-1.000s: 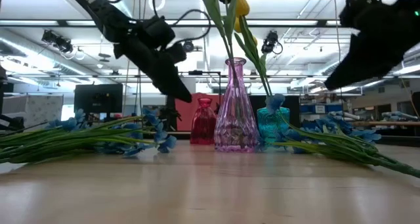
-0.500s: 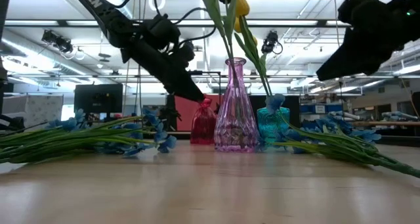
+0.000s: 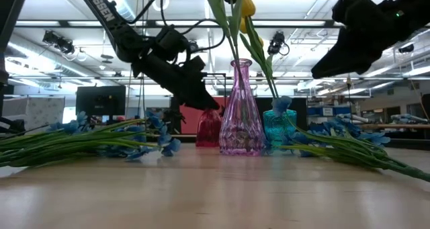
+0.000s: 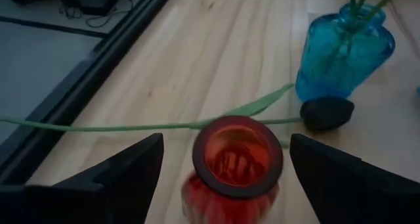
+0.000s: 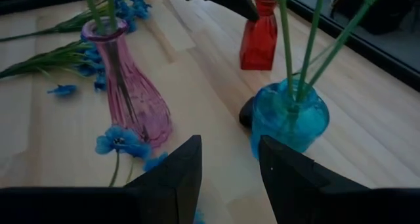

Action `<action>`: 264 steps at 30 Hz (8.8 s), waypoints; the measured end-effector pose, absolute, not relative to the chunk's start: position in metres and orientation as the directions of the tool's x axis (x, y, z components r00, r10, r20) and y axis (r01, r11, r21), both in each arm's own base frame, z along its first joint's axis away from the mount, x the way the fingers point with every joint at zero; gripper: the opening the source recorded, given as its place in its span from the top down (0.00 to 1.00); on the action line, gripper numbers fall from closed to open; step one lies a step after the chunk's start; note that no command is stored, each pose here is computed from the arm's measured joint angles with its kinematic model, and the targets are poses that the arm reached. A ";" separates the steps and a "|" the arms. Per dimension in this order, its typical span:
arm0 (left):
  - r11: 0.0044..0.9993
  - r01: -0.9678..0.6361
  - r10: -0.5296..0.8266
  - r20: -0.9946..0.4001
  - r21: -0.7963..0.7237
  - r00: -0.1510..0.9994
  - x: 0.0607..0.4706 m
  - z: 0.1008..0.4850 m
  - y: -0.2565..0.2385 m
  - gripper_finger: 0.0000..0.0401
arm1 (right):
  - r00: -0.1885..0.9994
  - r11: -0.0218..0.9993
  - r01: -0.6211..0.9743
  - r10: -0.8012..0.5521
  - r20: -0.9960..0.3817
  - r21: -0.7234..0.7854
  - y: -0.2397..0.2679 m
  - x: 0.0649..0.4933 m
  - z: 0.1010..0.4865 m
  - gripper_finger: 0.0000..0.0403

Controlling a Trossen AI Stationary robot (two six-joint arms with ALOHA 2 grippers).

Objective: Sort flowers into vase by color
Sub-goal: Move the red vase to the center of the table, then put the left blue flower into the red vase

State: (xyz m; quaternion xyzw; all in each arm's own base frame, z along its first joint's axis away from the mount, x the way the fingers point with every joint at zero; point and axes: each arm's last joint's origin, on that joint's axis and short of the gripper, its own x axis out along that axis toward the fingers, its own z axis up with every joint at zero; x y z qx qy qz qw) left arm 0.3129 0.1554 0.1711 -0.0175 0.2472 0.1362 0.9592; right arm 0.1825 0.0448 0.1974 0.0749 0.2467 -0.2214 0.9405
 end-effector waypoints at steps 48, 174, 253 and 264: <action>0.960 -0.279 0.240 -0.556 0.014 0.796 0.284 0.209 0.143 0.57 | 0.792 0.881 0.466 -0.373 -0.484 0.083 0.044 0.185 0.199 0.60; 0.460 -0.875 0.050 -0.979 -0.151 0.196 0.156 0.183 -0.120 0.43 | 0.985 0.998 0.048 -0.052 -0.166 -0.031 0.035 0.141 0.193 0.60; 0.834 -0.505 0.539 -0.130 0.225 0.832 0.223 0.304 -0.056 0.84 | 0.993 0.992 0.114 -0.111 -0.042 0.062 0.022 0.143 0.194 0.60; 0.956 -0.259 0.267 -0.045 0.136 0.963 0.239 0.299 -0.039 0.84 | 0.996 0.994 0.094 -0.094 0.001 0.052 0.022 0.143 0.199 0.60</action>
